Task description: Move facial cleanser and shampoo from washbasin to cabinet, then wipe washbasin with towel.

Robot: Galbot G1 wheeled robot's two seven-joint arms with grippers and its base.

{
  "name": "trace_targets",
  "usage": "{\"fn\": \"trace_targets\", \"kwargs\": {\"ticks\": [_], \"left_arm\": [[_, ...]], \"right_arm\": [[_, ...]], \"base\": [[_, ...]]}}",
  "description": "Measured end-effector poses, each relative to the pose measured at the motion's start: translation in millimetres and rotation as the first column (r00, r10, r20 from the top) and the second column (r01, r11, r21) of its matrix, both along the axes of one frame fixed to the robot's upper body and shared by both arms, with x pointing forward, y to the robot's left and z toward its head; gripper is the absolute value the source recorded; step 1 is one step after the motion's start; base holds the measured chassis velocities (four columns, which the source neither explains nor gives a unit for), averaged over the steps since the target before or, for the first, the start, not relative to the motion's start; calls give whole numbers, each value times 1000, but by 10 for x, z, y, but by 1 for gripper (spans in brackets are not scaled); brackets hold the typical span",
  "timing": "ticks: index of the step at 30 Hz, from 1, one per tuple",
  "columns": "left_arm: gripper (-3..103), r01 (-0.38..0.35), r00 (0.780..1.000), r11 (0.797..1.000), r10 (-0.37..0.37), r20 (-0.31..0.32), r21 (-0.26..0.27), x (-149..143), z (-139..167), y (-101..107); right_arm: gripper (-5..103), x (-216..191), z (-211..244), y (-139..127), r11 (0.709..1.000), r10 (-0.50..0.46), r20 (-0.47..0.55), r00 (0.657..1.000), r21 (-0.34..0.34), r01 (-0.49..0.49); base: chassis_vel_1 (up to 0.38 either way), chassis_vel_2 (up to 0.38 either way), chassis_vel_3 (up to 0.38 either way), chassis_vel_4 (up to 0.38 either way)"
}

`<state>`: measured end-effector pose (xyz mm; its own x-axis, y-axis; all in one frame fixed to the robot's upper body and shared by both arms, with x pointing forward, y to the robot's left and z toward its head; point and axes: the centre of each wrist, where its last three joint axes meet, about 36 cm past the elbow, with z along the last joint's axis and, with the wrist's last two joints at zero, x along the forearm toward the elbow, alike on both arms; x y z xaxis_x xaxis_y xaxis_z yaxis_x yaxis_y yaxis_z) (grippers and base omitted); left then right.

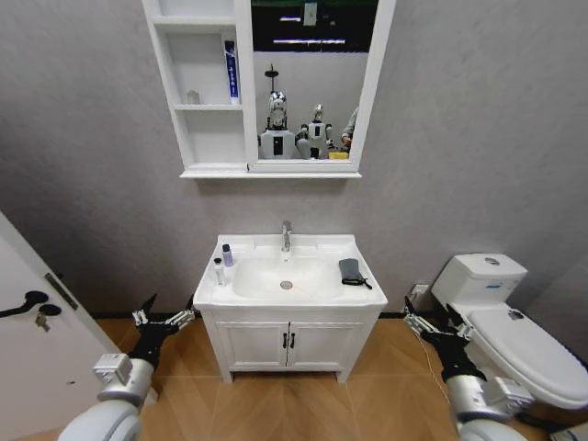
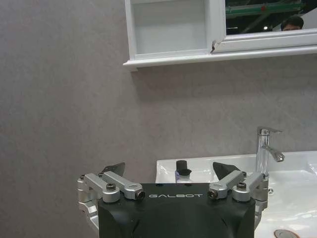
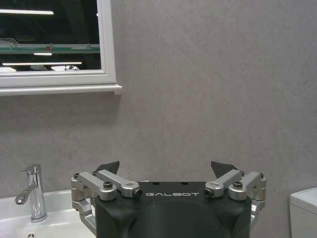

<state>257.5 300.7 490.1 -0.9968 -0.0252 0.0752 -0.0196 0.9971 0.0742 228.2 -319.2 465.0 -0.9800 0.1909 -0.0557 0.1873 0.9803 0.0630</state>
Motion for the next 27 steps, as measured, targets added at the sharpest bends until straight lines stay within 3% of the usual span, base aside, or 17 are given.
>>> {"fn": "trace_targets", "kwargs": {"ticks": [11,18,21,23,27], "left_arm": [[100,63,997,997,-61,-53,33,124,-211,-22],[100,119,986,992,-113,-121,50,499,-565,29],[100,118,983,992,-110,-148,46,838,-721,103],[100,120,982,992,-112,-150,47,917,-741,118],[100,116,986,992,-109,-129,49,1342,-751,155]], "right_arm": [[100,40,-74,-42,1000,-8,-29,1000,-14,7],[100,43,-163,-70,1000,16,-47,999,-20,-17],[100,53,-218,-99,1000,17,-56,998,-25,-18],[100,56,-229,-108,999,16,-59,998,-26,-18],[100,49,-255,-142,999,8,-67,998,-31,-10]], "base": [[-15,23,20,-17],[0,0,0,0],[0,0,0,0],[0,0,0,0],[0,0,0,0]]}}
